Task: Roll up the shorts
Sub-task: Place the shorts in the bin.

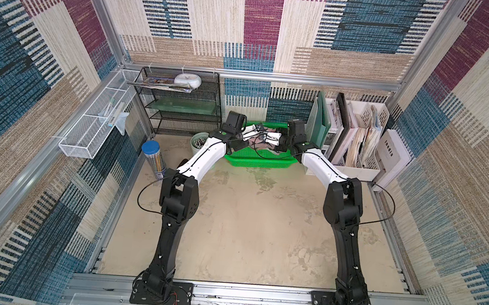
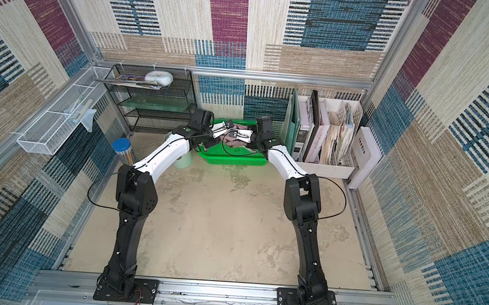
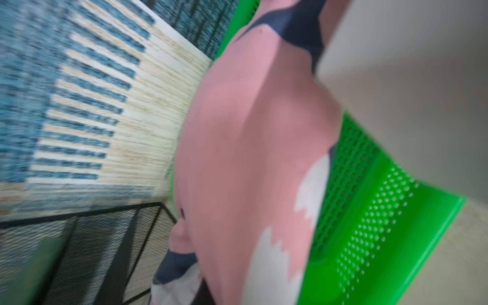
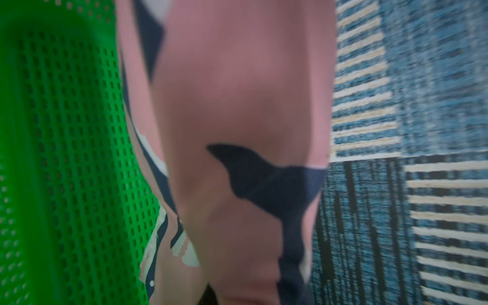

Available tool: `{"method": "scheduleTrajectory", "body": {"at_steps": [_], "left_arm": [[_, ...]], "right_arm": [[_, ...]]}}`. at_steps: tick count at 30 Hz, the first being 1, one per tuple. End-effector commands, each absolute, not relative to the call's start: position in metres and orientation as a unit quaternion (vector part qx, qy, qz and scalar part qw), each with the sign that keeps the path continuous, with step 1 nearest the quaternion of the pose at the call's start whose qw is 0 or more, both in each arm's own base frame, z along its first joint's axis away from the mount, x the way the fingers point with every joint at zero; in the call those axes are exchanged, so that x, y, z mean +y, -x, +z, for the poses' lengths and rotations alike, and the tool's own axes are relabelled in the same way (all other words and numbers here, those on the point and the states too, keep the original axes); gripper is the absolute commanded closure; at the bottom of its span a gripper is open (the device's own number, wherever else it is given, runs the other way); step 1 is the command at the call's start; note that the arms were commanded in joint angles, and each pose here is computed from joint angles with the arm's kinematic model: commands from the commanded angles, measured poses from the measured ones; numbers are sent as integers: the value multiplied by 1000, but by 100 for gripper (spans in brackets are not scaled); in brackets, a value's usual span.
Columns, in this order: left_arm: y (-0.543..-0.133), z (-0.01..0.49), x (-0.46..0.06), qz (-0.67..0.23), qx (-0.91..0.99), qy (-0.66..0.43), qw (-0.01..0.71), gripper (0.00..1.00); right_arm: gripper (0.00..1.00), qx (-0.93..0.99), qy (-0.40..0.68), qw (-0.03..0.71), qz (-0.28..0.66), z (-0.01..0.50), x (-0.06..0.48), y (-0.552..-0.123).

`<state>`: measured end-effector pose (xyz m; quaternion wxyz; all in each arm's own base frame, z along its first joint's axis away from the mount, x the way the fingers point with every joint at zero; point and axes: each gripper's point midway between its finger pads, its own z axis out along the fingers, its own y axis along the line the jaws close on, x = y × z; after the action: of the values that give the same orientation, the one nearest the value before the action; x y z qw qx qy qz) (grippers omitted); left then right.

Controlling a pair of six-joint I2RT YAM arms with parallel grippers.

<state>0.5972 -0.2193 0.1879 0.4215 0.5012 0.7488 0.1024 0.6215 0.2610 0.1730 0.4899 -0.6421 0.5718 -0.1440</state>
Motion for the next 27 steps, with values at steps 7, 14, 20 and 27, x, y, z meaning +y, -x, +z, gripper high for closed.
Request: {"method": "scheduleTrajectory", "body": {"at_steps": [7, 14, 20, 27], "left_arm": [[-570, 152, -231, -62, 766, -529, 360, 54], [-552, 131, -233, -100, 778, -534, 317, 36], [-549, 157, -239, -130, 776, -517, 336, 32], [-554, 187, -252, -157, 762, -506, 372, 30]], "right_arm": [[80, 602, 639, 468, -98, 151, 238, -629], [66, 598, 680, 421, -58, 108, 240, -608], [37, 604, 682, 411, -36, 110, 241, -598], [0, 602, 685, 409, -23, 116, 241, -589]]}}
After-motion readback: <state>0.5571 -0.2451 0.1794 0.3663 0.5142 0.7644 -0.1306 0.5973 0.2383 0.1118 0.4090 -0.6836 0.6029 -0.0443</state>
